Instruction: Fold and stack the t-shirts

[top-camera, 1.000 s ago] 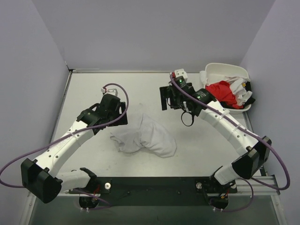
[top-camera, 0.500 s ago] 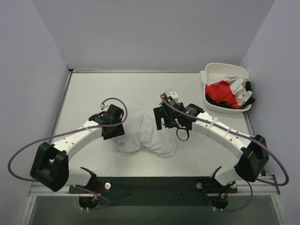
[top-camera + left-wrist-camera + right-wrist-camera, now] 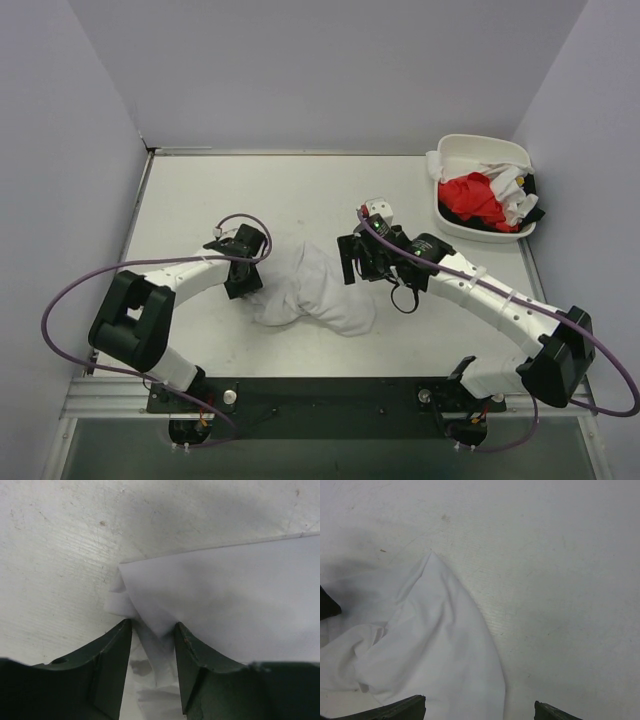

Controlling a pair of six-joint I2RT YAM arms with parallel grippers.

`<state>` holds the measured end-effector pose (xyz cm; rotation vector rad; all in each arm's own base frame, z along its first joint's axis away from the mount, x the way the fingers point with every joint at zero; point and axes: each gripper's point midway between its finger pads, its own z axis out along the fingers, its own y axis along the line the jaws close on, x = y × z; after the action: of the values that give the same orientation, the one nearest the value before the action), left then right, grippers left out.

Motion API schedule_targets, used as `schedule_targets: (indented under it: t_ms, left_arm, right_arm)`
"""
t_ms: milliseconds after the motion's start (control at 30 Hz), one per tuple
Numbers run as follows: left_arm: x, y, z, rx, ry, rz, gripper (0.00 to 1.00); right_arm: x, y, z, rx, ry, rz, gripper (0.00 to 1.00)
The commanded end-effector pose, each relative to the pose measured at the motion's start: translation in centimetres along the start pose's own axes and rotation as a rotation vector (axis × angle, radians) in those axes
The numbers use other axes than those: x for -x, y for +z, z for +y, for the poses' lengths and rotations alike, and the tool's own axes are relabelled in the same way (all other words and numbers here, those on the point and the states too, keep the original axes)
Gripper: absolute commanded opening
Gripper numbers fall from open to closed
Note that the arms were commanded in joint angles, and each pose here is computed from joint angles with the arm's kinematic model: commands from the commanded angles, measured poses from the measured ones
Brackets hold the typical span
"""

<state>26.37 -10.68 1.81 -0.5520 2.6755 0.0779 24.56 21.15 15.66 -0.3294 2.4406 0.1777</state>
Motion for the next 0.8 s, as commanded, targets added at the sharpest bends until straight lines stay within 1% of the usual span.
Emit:
schedule_targets:
  t_ms: [0, 33, 67, 133, 167, 233, 300, 333, 367, 433, 467, 500, 533, 567, 600, 633, 667, 700, 767]
  left_arm:
    - [1.4, 1.0, 0.0, 0.024, -0.065, -0.056, 0.45]
    - [1.4, 1.2, 0.1, 0.031, -0.073, -0.057, 0.41]
    - [1.3, 1.5, 0.2, 0.038, -0.077, -0.052, 0.30]
    - [1.3, 1.7, 0.2, 0.043, -0.084, -0.051, 0.14]
    - [1.3, 1.9, 0.2, 0.050, -0.086, -0.054, 0.00]
    - [1.5, 1.6, 0.0, 0.042, -0.087, -0.058, 0.00]
    - [2.0, 0.2, -0.8, 0.013, -0.079, -0.084, 0.00]
    - [2.8, -1.4, -1.0, 0.000, -0.075, -0.116, 0.00]
    - [4.4, -3.3, -2.3, -0.040, -0.082, -0.154, 0.00]
    - [6.3, -7.6, -4.2, -0.129, -0.058, -0.210, 0.00]
    - [9.5, -11.8, -6.7, -0.223, -0.072, -0.285, 0.00]
    - [10.8, -14.4, -7.6, -0.265, -0.052, -0.325, 0.00]
    - [11.0, -16.6, -8.5, -0.287, -0.013, -0.337, 0.00]
    - [14.4, -23.1, -10.6, -0.409, -0.041, -0.435, 0.00]
    - [15.3, -25.6, -11.3, -0.448, -0.010, -0.467, 0.00]
    - [15.3, -28.2, -12.8, -0.510, 0.025, -0.477, 0.00]
    - [16.0, -30.9, -13.6, -0.570, 0.032, -0.507, 0.00]
    - [17.6, -36.0, -14.1, -0.677, 0.033, -0.582, 0.00]
    - [17.0, -40.1, -16.0, -0.825, 0.078, -0.597, 0.00]
  right_arm:
    - [-0.1, -0.9, -0.4, -0.011, 0.010, -0.027, 0.88]
    - [-0.2, -0.8, -0.4, -0.013, 0.011, -0.025, 0.88]
    - [-0.3, -0.8, -0.3, -0.011, 0.011, -0.023, 0.88]
    - [-0.5, -0.8, -0.3, -0.010, 0.011, -0.021, 0.88]
    - [-0.7, -0.8, -0.2, -0.008, 0.006, -0.020, 0.88]
    - [-0.8, -0.9, -0.3, -0.011, 0.005, -0.022, 0.88]
    - [-1.3, -0.8, -0.6, -0.023, -0.003, -0.019, 0.88]
    - [-1.3, -0.8, -0.5, -0.021, -0.003, -0.021, 0.88]
    - [-1.6, -0.8, -0.5, -0.025, -0.005, -0.017, 0.88]
    - [-2.3, -0.5, -0.7, -0.035, -0.006, -0.005, 0.88]
    - [-2.5, -0.4, -0.6, -0.035, -0.004, -0.005, 0.88]
    - [-3.0, -0.1, -0.9, -0.045, -0.006, 0.004, 0.88]
    - [-3.3, 0.1, -0.9, -0.049, 0.001, 0.008, 0.88]
    - [-3.6, 0.2, -0.8, -0.046, 0.001, 0.013, 0.88]
    - [-3.7, 0.3, -0.8, -0.046, 0.007, 0.008, 0.88]
    - [-4.1, 0.4, -0.9, -0.049, 0.007, 0.012, 0.88]
    - [-4.1, 0.4, -0.9, -0.047, 0.015, 0.008, 0.88]
    - [-4.1, 0.3, -0.7, -0.042, 0.011, 0.001, 0.88]
    - [-4.1, -0.1, -0.9, -0.048, 0.020, -0.015, 0.88]
